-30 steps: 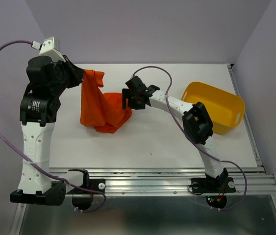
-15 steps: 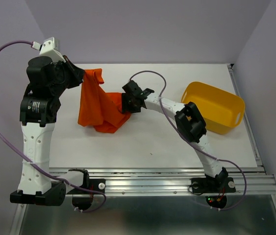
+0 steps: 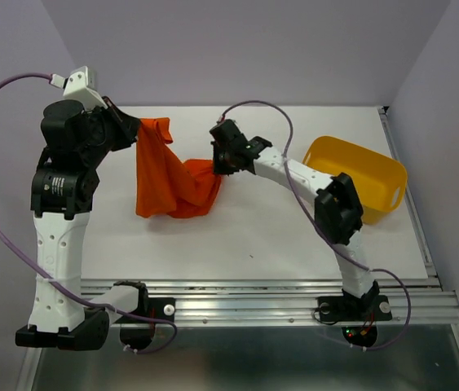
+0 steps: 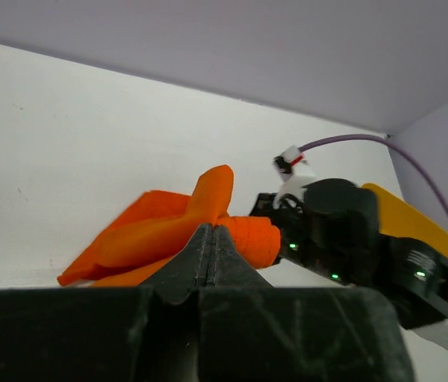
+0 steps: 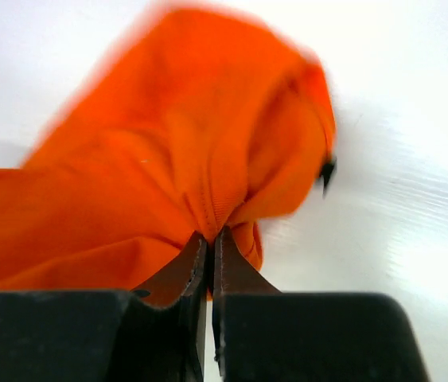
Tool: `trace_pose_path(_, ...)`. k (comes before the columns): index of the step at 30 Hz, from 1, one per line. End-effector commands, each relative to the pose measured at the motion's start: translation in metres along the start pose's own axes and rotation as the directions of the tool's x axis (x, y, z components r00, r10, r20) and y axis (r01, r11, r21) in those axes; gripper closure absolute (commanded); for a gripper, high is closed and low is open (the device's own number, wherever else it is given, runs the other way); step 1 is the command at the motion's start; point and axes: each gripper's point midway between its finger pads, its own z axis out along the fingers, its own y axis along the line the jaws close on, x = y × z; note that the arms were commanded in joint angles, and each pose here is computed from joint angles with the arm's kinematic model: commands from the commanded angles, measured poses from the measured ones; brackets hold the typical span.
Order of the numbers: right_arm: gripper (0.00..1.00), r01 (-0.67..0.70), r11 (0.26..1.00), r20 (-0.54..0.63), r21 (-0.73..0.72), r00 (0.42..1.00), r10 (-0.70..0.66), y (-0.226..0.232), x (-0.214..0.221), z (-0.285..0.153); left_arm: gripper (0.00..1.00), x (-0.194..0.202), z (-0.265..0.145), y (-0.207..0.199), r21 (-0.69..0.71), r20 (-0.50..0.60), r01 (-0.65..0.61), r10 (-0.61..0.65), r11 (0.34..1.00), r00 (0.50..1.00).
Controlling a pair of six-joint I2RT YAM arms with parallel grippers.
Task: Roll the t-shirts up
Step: Flatten out the T-shirt at the center of the board.
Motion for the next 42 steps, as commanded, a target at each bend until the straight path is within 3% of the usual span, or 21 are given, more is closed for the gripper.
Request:
trace_pose_path(1,0.99,0.0,0.997,0.315,-0.077,0.949,0.024,0.02,-0.095,-0.135,1.0,-0.047,-0.027,-0.026,0.084,0.169,-0.027,0.012,0.996,0.985)
trace_pose_path(11,0.99,-0.085,0.993,0.589,-0.077,0.8,0.114,-0.031,-0.122,-0.315,1.0,-0.089,-0.086,-0.066,0.238,0.34,-0.037,-0.047,0.971,0.939)
trace_pose_path(15,0.99,-0.097,0.992,0.631,-0.079,0.766,0.125,-0.045,-0.12,-0.35,1.0,-0.088,-0.093,-0.07,0.265,0.344,-0.024,-0.071,0.964,0.936)
trace_pose_path(20,0.99,-0.077,0.997,0.609,0.0,0.791,0.061,-0.052,-0.116,-0.333,1.0,-0.054,-0.042,-0.046,0.209,0.243,0.04,-0.092,0.977,0.966)
trace_pose_path(28,0.99,-0.02,0.984,0.476,0.177,0.877,-0.068,-0.06,-0.111,-0.225,1.0,0.034,0.094,0.042,-0.071,0.027,0.076,-0.075,0.995,0.997)
trace_pose_path(29,0.9,-0.006,0.981,0.436,0.193,0.897,-0.08,-0.063,-0.114,-0.197,0.87,0.038,0.106,0.058,-0.115,0.021,0.077,-0.075,0.99,0.997)
trace_pose_path(31,0.73,0.01,0.98,0.396,0.201,0.914,-0.09,-0.065,-0.117,-0.17,0.45,0.067,0.147,0.085,-0.171,-0.076,0.072,-0.086,0.983,0.993)
trace_pose_path(33,0.41,0.026,0.975,0.342,0.22,0.934,-0.102,-0.064,-0.118,-0.142,0.01,0.074,0.168,0.098,-0.208,-0.141,0.04,-0.071,0.977,0.987)
trace_pose_path(34,0.31,0.035,0.973,0.324,0.228,0.94,-0.109,-0.064,-0.116,-0.136,0.01,0.09,0.183,0.111,-0.261,-0.222,0.027,-0.088,0.965,0.971)
trace_pose_path(36,0.27,0.05,0.97,0.274,0.237,0.955,-0.116,-0.064,-0.109,-0.123,0.01,0.108,0.194,0.124,-0.305,-0.287,0.01,-0.102,0.952,0.952)
trace_pose_path(40,0.23,0.049,0.967,0.231,0.251,0.967,-0.109,-0.076,-0.087,-0.119,0.01,0.106,0.173,0.124,-0.329,-0.254,0.025,-0.114,0.944,0.96)
trace_pose_path(42,0.23,0.045,0.972,0.228,0.232,0.969,-0.099,-0.077,-0.079,-0.121,0.03,0.125,0.155,0.133,-0.367,-0.277,0.025,-0.135,0.93,0.951)
